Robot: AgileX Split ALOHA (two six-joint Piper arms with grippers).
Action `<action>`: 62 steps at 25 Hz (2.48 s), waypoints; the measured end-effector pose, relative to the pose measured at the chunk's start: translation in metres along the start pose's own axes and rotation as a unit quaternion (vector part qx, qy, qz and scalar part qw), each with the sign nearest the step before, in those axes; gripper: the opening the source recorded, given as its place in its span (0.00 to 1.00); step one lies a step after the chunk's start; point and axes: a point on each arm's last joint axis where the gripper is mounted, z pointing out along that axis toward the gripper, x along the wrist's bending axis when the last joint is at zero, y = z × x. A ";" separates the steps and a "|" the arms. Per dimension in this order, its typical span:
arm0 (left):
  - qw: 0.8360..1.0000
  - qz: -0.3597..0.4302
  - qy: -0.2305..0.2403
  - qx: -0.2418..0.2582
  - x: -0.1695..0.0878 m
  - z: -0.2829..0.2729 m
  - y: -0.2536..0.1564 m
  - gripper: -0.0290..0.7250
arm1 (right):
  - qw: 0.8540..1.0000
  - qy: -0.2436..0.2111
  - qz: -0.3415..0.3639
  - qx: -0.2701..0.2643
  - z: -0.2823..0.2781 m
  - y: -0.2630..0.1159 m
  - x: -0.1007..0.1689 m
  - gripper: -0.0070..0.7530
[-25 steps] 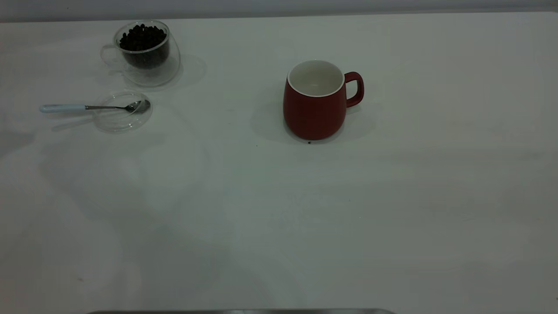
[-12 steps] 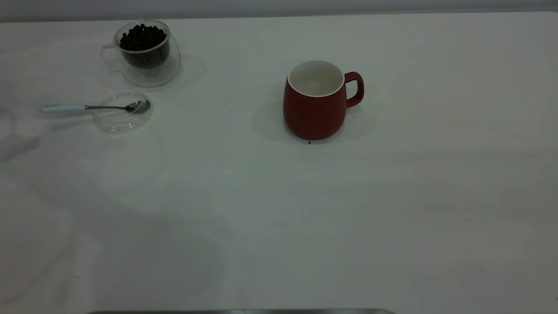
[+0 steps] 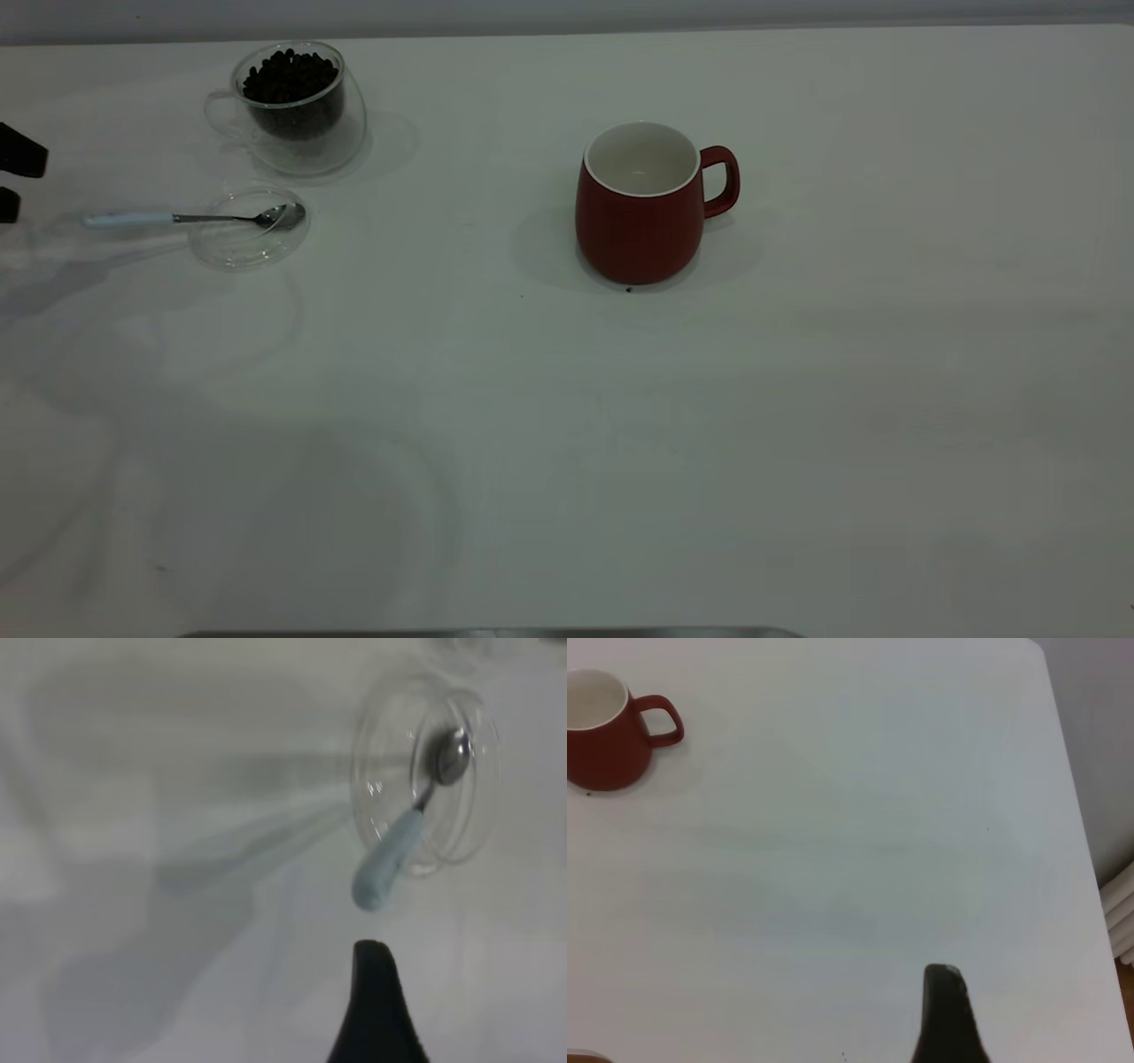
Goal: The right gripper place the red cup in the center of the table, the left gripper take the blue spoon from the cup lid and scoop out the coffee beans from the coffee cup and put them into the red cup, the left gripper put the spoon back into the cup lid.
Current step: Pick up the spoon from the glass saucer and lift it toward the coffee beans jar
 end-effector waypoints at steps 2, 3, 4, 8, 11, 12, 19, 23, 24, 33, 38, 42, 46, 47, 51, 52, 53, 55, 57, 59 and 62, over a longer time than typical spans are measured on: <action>1.000 -0.004 0.000 -0.003 0.003 0.003 -0.001 0.83 | 1.000 0.000 0.000 0.000 0.000 0.000 0.000 0.73; 1.000 -0.008 -0.001 -0.004 0.005 0.005 -0.001 0.83 | 1.000 0.000 0.000 0.000 0.000 0.000 0.000 0.73; 1.000 -0.013 -0.004 -0.008 0.006 0.007 -0.001 0.83 | 1.000 0.000 0.000 0.000 0.000 0.000 0.000 0.73; 0.999 -0.026 -0.018 -0.021 0.012 0.015 -0.002 0.83 | 1.000 0.000 0.000 0.000 0.000 0.000 0.000 0.73; 0.999 -0.040 -0.025 -0.018 0.018 0.024 -0.007 0.83 | 1.000 0.000 0.000 0.000 0.000 0.000 0.000 0.73; 0.999 -0.041 -0.026 -0.016 0.020 0.026 -0.008 0.83 | 1.000 0.000 0.000 0.000 0.000 0.000 0.000 0.73; 0.996 -0.055 -0.056 -0.034 0.031 0.043 -0.014 0.83 | 1.000 0.000 0.000 0.000 0.000 0.000 0.000 0.73; 0.994 -0.063 -0.079 -0.044 0.034 0.050 -0.016 0.83 | 1.000 0.000 0.000 0.000 0.000 0.000 0.000 0.73; 0.993 -0.065 -0.082 -0.046 0.035 0.051 -0.016 0.83 | 1.000 0.000 0.000 0.000 0.000 0.000 0.000 0.73; 0.992 -0.064 -0.100 -0.044 0.032 0.052 -0.017 0.73 | 1.000 0.000 0.000 0.000 0.000 0.000 0.000 0.73; 0.992 -0.064 -0.100 -0.044 0.032 0.051 -0.017 0.57 | 1.000 0.000 0.000 0.000 0.000 0.000 0.000 0.73; 0.992 -0.064 -0.098 -0.045 0.032 0.052 -0.017 0.44 | 1.000 0.000 0.000 0.001 0.000 0.000 0.000 0.73; 0.992 -0.064 -0.097 -0.045 0.033 0.052 -0.016 0.36 | 1.000 0.000 0.000 0.001 0.000 0.000 0.000 0.73; 0.992 -0.064 -0.097 -0.045 0.033 0.052 -0.016 0.35 | 1.000 0.000 0.000 0.001 0.000 0.000 0.000 0.73; 0.992 -0.060 -0.101 -0.045 0.032 0.051 -0.017 0.35 | 1.000 0.000 0.000 0.001 0.000 0.000 0.000 0.73; 0.992 -0.058 -0.105 -0.044 0.031 0.051 -0.017 0.34 | 1.000 0.000 0.000 0.001 0.000 0.000 0.000 0.73; 0.991 -0.058 -0.110 -0.042 0.030 0.051 -0.017 0.34 | 1.000 0.000 0.000 0.001 0.000 0.000 0.000 0.73; 0.991 -0.057 -0.119 -0.039 0.029 0.051 -0.017 0.31 | 1.000 0.000 0.000 0.001 0.000 0.000 0.000 0.73; 0.990 -0.056 -0.123 -0.038 0.028 0.051 -0.018 0.25 | 1.000 0.000 0.000 0.001 0.000 0.000 0.000 0.73; 0.990 -0.055 -0.126 -0.037 0.027 0.050 -0.018 0.20 | 1.000 0.000 0.000 0.001 0.000 0.000 0.000 0.73; 0.989 -0.055 -0.129 -0.036 0.027 0.050 -0.018 0.20 | 1.000 0.000 0.000 0.001 0.000 0.000 0.000 0.73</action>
